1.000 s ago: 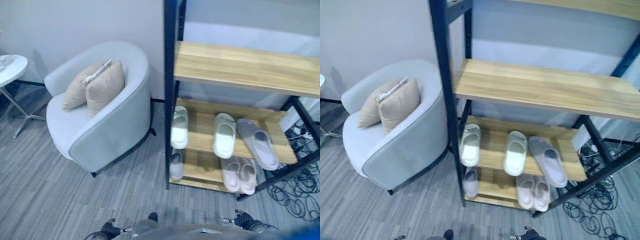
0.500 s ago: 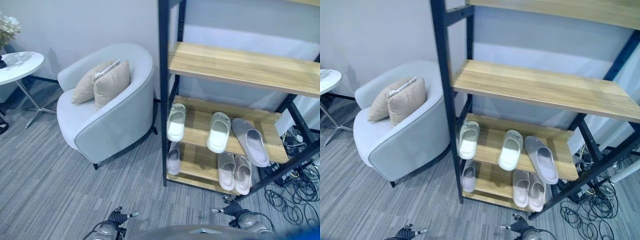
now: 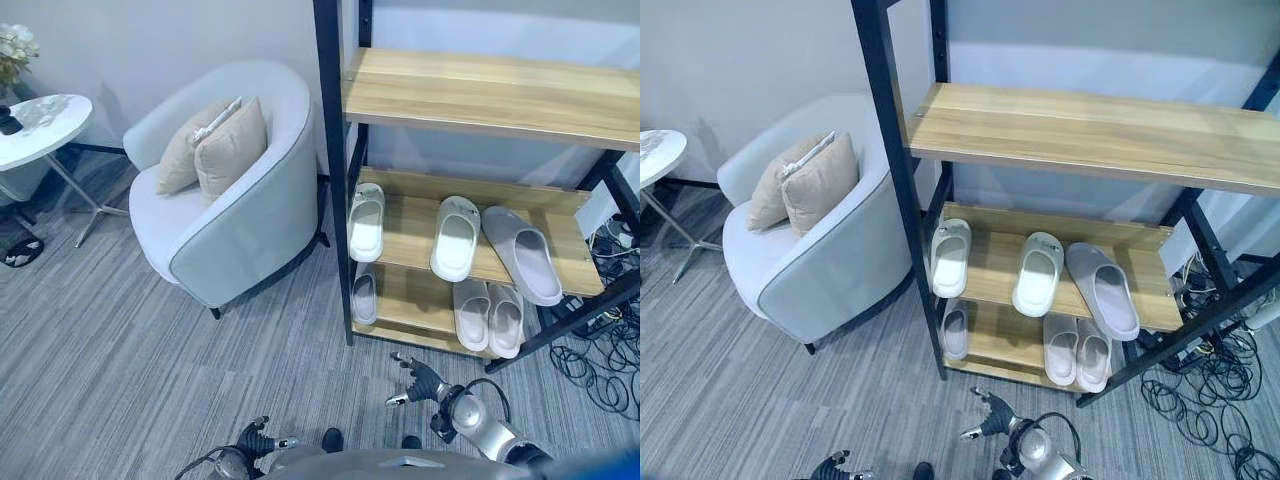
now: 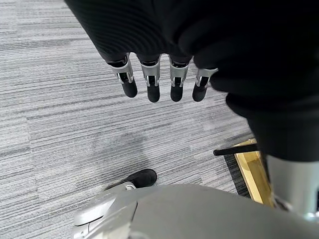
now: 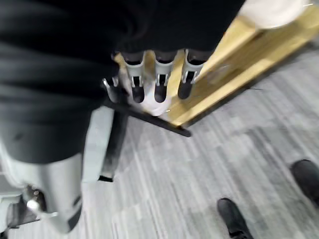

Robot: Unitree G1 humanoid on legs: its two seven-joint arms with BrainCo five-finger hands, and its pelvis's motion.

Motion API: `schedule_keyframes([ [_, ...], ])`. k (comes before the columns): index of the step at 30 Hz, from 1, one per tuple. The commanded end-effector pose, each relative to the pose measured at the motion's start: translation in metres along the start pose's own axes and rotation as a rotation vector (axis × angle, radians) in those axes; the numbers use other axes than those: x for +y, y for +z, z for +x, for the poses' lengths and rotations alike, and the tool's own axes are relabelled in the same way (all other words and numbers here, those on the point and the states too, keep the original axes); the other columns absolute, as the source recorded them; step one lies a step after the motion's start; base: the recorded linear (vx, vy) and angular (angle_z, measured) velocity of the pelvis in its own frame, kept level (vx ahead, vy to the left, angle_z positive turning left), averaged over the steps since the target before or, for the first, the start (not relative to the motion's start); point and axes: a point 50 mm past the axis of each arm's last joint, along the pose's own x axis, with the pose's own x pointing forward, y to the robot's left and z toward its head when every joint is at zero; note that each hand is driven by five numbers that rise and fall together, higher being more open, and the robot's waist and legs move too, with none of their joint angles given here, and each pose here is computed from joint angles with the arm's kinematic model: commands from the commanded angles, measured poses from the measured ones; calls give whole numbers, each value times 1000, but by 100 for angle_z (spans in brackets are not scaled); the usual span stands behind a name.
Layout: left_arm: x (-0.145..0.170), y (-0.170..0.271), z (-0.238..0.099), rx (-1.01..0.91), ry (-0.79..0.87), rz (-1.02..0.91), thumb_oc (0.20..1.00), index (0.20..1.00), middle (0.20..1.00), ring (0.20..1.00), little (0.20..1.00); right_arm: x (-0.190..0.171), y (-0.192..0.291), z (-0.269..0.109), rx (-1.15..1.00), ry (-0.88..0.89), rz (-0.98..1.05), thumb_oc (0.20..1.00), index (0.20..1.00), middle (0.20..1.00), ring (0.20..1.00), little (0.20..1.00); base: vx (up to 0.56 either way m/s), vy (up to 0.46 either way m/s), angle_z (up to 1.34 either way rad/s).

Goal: Arrange the slippers neatly on the shoe rack.

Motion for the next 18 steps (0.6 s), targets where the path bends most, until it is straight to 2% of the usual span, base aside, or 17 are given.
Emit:
schedule_keyframes([
  [1,6,21,6,-71,19,57,1000,1000,1000,1000,1000,-7,39,2,-219,-11,-40,1000,1000,1000,1000,1000,-11,6,7],
  [7,-5,19,4,-83,29,75,1000,1000,1000,1000,1000,-41,89,-25,-517,-223,-214,1000,1000,1000,1000,1000,5,-1,6],
  [10,-13,9,1,-57,20,64,1000,1000,1000,1000,1000,-66,100,-43,-589,-422,-268,1000,1000,1000,1000,1000,41,-4,-1],
  [12,-16,7,-1,-55,24,49,1000,1000,1000,1000,1000,-87,100,-54,-592,-583,-277,1000,1000,1000,1000,1000,33,0,-3],
  [14,-17,7,-1,-57,23,53,1000,1000,1000,1000,1000,-100,96,-58,-562,-669,-303,1000,1000,1000,1000,1000,0,0,0],
  [18,-18,5,-2,-60,26,55,1000,1000,1000,1000,1000,-132,73,-65,-423,-890,-283,1000,1000,1000,1000,1000,8,1,0],
])
